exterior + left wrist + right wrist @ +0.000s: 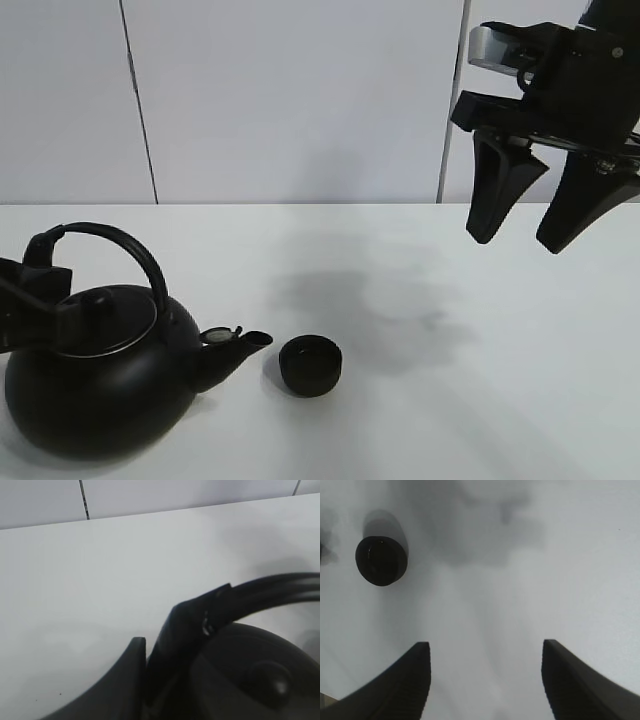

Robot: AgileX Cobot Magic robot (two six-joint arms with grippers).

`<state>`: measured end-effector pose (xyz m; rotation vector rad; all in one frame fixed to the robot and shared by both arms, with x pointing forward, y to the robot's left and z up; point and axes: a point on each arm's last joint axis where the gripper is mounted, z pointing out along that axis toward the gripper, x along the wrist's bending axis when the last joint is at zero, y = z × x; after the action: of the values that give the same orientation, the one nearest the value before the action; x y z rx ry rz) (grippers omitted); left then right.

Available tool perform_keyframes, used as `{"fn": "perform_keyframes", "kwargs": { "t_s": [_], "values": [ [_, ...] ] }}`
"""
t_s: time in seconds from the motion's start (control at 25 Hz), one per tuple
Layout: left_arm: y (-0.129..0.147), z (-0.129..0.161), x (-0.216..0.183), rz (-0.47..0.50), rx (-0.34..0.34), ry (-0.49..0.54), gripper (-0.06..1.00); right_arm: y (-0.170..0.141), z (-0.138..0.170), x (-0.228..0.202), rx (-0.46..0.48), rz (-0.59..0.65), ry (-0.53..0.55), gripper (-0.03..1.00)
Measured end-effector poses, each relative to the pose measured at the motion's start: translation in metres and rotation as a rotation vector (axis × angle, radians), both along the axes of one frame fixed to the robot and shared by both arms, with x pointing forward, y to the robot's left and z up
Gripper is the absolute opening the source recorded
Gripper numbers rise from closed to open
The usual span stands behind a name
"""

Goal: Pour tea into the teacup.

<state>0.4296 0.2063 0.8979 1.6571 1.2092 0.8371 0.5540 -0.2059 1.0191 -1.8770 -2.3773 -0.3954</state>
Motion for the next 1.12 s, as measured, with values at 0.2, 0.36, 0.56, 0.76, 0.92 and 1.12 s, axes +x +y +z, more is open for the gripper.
{"fn": "perform_keyframes", "kwargs": {
  "t_s": [0.2, 0.36, 0.56, 0.76, 0.92, 1.12],
  "values": [
    [0.0017, -0.0001, -0.0040, -0.011, 0.004, -0.002, 0.14, 0.0000, 0.0000, 0.0001, 0.000, 0.000, -0.001, 0.44],
    [0.0007, -0.0002, -0.0051, -0.027, 0.000, -0.002, 0.14, 0.0000, 0.0000, 0.0001, 0.000, 0.000, -0.001, 0.44],
    [-0.0024, -0.0008, -0.0064, -0.060, -0.014, 0.011, 0.14, 0.0000, 0.0000, 0.0001, 0.000, 0.000, -0.001, 0.44],
    [-0.0025, -0.0016, -0.0067, -0.060, -0.018, 0.022, 0.14, 0.0000, 0.0000, 0.0001, 0.000, 0.000, -0.001, 0.44],
    [-0.0019, -0.0022, -0.0070, -0.043, -0.042, 0.040, 0.14, 0.0000, 0.0000, 0.0001, 0.000, 0.000, -0.001, 0.44],
    [-0.0016, -0.0022, -0.0070, -0.038, -0.050, 0.047, 0.14, 0.0000, 0.0000, 0.0001, 0.000, 0.000, -0.001, 0.44]
  ]
}}
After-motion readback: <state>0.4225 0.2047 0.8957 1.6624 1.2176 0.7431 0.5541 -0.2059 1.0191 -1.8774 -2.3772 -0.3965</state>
